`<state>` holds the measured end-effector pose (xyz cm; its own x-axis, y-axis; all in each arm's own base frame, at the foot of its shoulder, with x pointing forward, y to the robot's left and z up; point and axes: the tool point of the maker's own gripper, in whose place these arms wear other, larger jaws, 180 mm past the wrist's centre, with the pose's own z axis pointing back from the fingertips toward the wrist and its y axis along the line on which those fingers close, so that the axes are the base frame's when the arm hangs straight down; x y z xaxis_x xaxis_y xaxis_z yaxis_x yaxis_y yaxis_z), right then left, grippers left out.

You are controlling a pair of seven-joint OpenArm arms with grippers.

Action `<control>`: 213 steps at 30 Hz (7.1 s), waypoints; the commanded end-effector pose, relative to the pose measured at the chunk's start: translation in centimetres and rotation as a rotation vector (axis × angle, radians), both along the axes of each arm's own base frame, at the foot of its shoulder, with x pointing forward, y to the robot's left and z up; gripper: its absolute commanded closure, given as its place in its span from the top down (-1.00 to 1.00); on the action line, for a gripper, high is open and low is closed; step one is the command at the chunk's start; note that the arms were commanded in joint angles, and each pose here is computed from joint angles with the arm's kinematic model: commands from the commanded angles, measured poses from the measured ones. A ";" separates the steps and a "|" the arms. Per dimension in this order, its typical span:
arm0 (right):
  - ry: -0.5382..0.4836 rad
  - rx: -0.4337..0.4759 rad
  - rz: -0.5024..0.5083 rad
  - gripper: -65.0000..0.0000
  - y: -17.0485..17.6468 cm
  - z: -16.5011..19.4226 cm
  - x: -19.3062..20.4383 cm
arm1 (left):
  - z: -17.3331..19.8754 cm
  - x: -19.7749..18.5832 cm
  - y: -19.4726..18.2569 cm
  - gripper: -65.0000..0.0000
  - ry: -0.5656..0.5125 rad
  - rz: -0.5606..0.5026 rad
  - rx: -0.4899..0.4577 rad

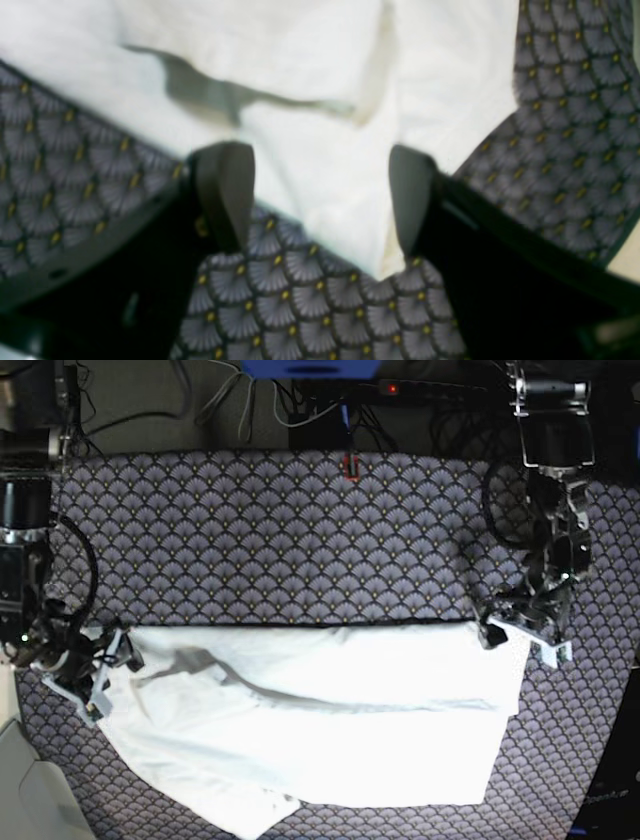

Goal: Fold the T-shirt properly
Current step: 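Lift the shoulder edge with both grippers and fold it toward the hem, then hold the folded edge with both grippers and drag it back, then pull the folded edge back toward the arms' base with both grippers, then release the right gripper and move it over the sleeve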

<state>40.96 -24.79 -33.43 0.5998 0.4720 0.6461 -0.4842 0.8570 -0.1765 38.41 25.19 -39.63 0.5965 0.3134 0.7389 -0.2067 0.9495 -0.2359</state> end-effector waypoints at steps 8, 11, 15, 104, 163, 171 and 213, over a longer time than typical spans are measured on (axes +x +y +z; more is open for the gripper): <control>-0.058 -0.035 -0.002 0.32 -0.8 2.0 -0.5 | 1.9 0.8 2.2 0.68 -0.062 0.039 0.013; -0.046 -0.032 -0.019 0.32 -1.4 1.5 -1.2 | 2.6 1.8 2.2 0.68 -0.079 0.048 0.007; -0.051 -0.029 -0.030 0.32 -1.7 1.6 -1.2 | 2.0 2.5 2.5 0.68 -0.067 0.065 -0.005; 0.068 -0.027 -0.083 -0.96 -5.5 -4.4 -8.2 | -2.0 -2.1 2.3 -0.99 0.053 -0.040 0.091; 0.238 -0.056 -0.184 -0.01 -6.6 -7.3 -25.7 | -2.4 -18.3 2.5 -0.98 0.271 -0.361 0.159; 0.180 -0.078 -0.302 0.12 -9.3 -5.3 -26.4 | -2.0 -19.3 4.5 -0.95 0.287 -0.304 0.170; 0.053 0.144 0.090 0.12 9.6 -2.7 -23.3 | 1.4 -19.2 6.4 1.00 0.168 -0.147 0.174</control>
